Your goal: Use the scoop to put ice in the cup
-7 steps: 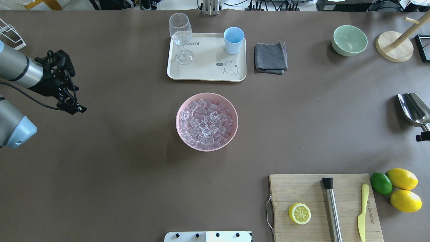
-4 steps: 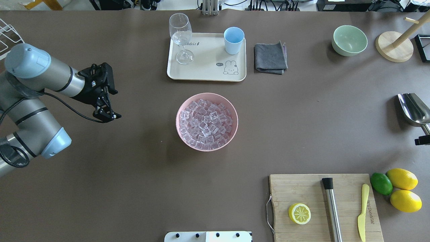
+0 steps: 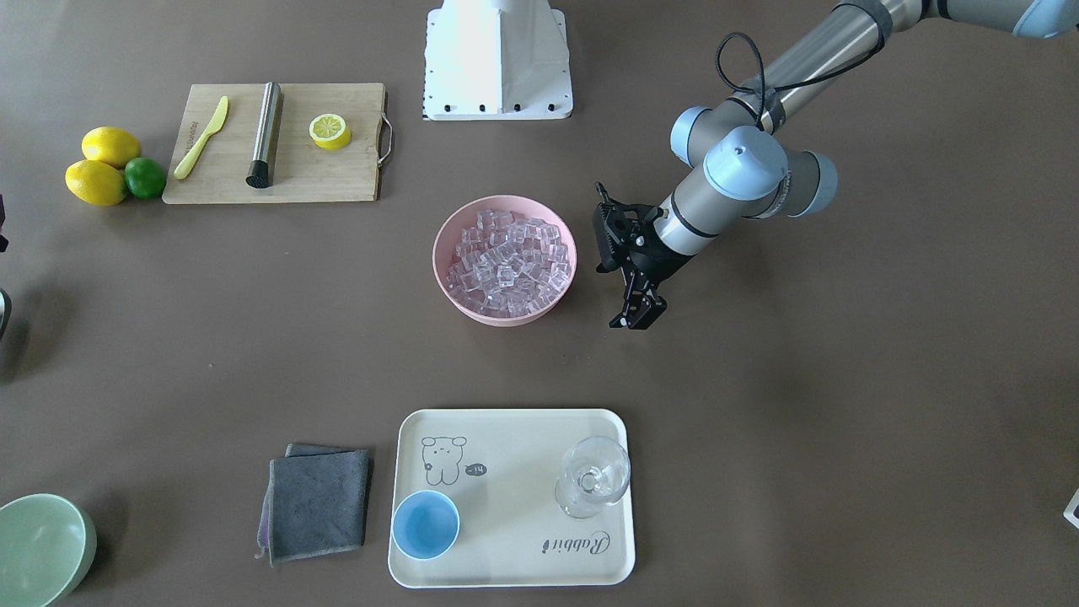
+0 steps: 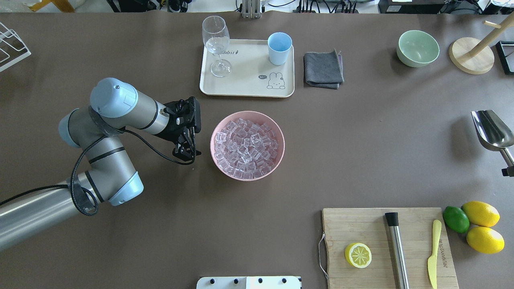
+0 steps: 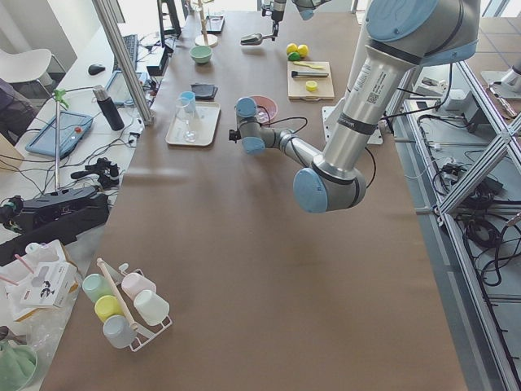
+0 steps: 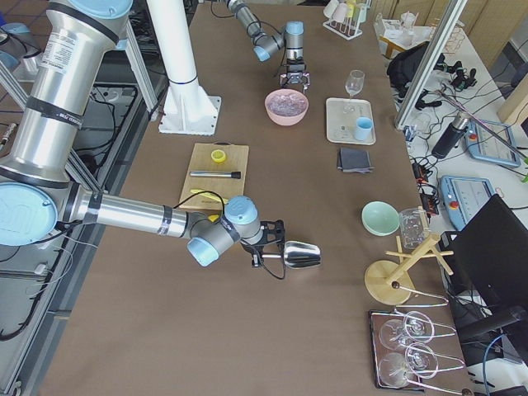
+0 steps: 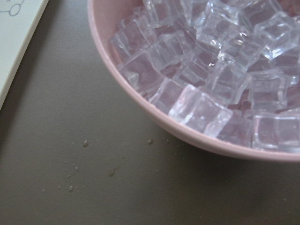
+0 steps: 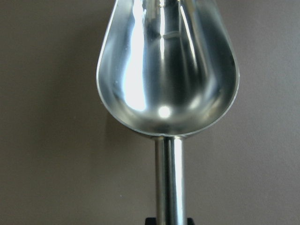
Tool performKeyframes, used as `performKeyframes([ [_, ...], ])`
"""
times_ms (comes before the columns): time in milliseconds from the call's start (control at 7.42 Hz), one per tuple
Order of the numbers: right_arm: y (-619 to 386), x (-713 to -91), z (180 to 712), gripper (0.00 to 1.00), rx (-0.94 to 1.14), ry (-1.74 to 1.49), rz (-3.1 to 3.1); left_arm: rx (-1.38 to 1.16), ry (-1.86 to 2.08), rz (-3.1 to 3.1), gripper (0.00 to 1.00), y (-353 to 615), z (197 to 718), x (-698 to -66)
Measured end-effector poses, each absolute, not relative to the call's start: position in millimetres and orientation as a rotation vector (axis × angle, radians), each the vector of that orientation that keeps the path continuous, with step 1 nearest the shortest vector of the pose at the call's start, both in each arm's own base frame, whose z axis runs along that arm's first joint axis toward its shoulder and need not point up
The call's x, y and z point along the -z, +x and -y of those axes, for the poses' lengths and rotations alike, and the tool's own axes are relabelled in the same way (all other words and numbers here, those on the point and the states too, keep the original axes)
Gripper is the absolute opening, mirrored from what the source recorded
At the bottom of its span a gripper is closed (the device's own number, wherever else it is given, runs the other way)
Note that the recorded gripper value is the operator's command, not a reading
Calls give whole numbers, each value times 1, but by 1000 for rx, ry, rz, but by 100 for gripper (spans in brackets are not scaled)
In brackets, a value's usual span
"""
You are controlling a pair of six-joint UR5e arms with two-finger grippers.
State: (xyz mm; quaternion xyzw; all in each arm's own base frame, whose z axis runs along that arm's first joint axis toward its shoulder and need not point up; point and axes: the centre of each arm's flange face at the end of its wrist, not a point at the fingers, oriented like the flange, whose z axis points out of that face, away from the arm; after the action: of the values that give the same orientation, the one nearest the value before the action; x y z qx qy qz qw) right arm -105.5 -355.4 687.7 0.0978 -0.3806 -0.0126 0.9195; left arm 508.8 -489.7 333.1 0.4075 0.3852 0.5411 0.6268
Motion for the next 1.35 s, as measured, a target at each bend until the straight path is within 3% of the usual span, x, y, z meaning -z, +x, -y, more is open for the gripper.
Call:
performKeyframes([
  [270,-107,-622,368,0,108,253,798,-1251,936,-899,99,517,490,-326],
  [1348,-161,-361,465,0,887,495,638,-1290,914,-977,99,522,481,-316],
])
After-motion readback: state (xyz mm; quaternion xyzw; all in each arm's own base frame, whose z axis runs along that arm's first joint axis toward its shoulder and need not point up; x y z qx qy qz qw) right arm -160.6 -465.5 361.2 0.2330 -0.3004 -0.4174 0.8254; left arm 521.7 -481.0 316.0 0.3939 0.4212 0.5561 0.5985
